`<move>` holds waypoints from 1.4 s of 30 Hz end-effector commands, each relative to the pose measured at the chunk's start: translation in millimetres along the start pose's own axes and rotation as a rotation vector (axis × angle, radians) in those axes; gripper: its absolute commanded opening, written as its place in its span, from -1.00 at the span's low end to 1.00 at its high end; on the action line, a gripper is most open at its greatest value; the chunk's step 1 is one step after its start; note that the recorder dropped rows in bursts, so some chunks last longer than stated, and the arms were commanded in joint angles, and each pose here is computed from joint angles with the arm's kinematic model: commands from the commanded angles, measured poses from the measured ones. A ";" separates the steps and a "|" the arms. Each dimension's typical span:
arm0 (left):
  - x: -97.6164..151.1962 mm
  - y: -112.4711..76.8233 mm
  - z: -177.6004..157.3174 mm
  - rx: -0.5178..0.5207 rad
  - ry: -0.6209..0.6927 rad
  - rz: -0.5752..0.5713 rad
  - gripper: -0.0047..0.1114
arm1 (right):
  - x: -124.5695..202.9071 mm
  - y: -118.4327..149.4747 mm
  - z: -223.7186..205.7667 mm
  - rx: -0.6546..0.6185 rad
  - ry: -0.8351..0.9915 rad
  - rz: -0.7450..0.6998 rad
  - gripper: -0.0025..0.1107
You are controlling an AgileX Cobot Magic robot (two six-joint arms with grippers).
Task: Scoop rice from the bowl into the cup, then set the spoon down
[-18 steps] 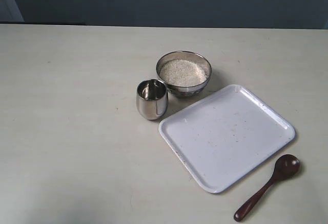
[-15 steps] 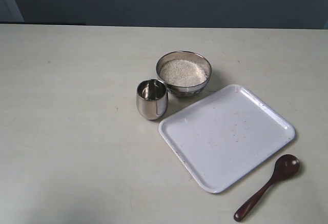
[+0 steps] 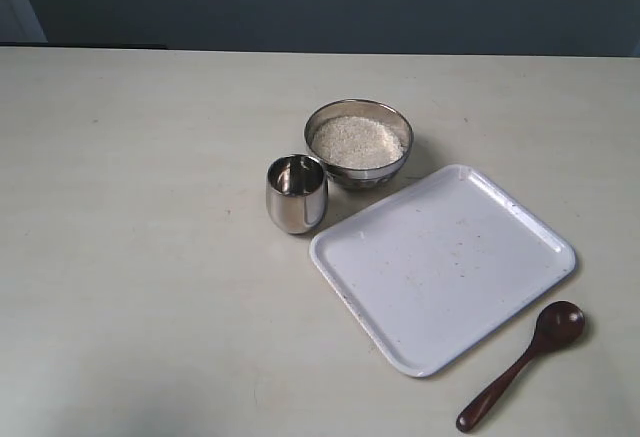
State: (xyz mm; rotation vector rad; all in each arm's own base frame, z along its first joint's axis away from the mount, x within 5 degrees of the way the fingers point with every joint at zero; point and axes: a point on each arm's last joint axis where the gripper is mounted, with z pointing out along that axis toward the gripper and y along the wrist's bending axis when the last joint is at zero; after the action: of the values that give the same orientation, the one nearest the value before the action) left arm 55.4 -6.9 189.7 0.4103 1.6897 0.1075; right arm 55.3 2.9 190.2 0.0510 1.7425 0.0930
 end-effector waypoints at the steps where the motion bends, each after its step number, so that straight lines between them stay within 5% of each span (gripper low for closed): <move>1: -1.8 -0.1 -0.5 0.005 -0.018 -0.009 -0.91 | -22.9 -0.8 -3.2 0.001 -0.261 0.068 -0.96; 4: -1.8 -0.1 -0.5 0.005 -0.018 -0.009 -0.91 | -32.8 -3.0 -6.5 -0.001 -0.378 0.192 -0.96; 8: -1.8 -0.1 -0.5 0.005 -0.018 -0.009 -0.91 | -36.0 -9.1 -8.3 -0.031 -0.433 0.629 -0.96; 10: -1.8 -0.1 -0.5 0.005 -0.018 -0.009 -0.91 | -33.2 -8.3 -7.0 -0.048 -0.398 0.718 -0.96; 19: -1.8 -0.1 -0.5 0.005 -0.018 -0.009 -0.91 | -31.0 -0.8 -6.0 -0.093 -0.287 0.722 -0.96; 27: -1.8 -0.1 -0.5 0.005 -0.018 -0.009 -0.91 | -106.0 17.0 -21.5 -0.178 -0.232 0.587 -0.97; 33: -1.8 -0.1 -0.5 0.005 -0.018 -0.009 -0.91 | -172.7 28.7 26.2 -0.115 0.196 0.337 -0.97; 42: -1.8 -0.1 -0.5 0.005 -0.018 -0.009 -0.91 | -139.7 23.4 87.1 0.067 0.867 0.350 -0.97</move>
State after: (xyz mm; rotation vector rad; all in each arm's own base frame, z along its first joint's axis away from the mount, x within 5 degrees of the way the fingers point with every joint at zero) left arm 55.4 -6.9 189.7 0.4103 1.6897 0.1075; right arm 160.0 15.0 326.6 0.3632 2.4418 0.3501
